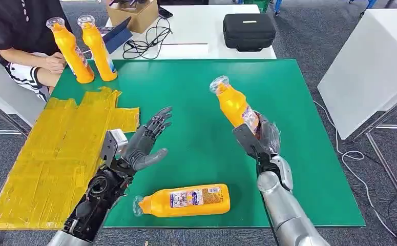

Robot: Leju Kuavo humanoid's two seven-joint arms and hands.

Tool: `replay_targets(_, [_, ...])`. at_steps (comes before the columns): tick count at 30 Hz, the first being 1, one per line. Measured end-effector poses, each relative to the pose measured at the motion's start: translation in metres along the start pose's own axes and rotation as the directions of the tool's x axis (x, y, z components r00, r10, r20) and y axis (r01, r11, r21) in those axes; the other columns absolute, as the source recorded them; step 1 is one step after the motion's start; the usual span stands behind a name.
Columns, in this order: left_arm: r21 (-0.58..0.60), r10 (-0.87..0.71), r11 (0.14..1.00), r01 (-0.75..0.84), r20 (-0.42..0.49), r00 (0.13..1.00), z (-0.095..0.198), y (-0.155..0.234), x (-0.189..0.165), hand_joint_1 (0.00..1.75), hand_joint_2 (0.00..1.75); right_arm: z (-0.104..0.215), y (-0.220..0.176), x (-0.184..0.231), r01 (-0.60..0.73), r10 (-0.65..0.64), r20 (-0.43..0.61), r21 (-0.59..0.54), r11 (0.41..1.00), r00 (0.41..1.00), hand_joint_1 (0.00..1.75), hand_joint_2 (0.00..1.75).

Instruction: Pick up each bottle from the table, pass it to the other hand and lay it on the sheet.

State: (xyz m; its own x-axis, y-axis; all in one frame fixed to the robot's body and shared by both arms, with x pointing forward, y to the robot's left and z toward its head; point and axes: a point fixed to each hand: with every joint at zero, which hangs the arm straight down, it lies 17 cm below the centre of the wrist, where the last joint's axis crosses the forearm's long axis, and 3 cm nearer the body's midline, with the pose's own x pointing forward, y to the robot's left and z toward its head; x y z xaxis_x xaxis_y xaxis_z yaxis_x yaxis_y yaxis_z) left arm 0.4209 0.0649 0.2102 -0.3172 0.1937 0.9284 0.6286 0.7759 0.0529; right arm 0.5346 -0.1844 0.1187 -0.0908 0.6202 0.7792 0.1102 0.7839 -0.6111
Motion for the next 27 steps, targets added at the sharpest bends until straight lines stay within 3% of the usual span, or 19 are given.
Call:
replay_targets(7, [0.002,-0.014,1.000,0.014,-0.003,1.000,-0.002,0.000,0.000,0.00,1.75,0.009,-0.010,0.008,0.096,-0.094,0.043,-0.043,0.994,0.995,1.75,1.75])
replay_targets(17, [-0.050,-0.030,0.998,0.029,-0.021,0.999,-0.011,-0.021,0.000,0.00,1.75,0.030,0.034,0.060,0.166,-0.179,0.129,0.108,0.980,0.975,1.75,1.75])
replay_targets(27, [-0.064,-0.036,0.997,0.035,-0.021,0.999,-0.020,-0.026,0.003,0.00,1.75,0.048,0.069,0.115,0.133,-0.182,0.232,0.213,0.968,0.955,1.75,1.75])
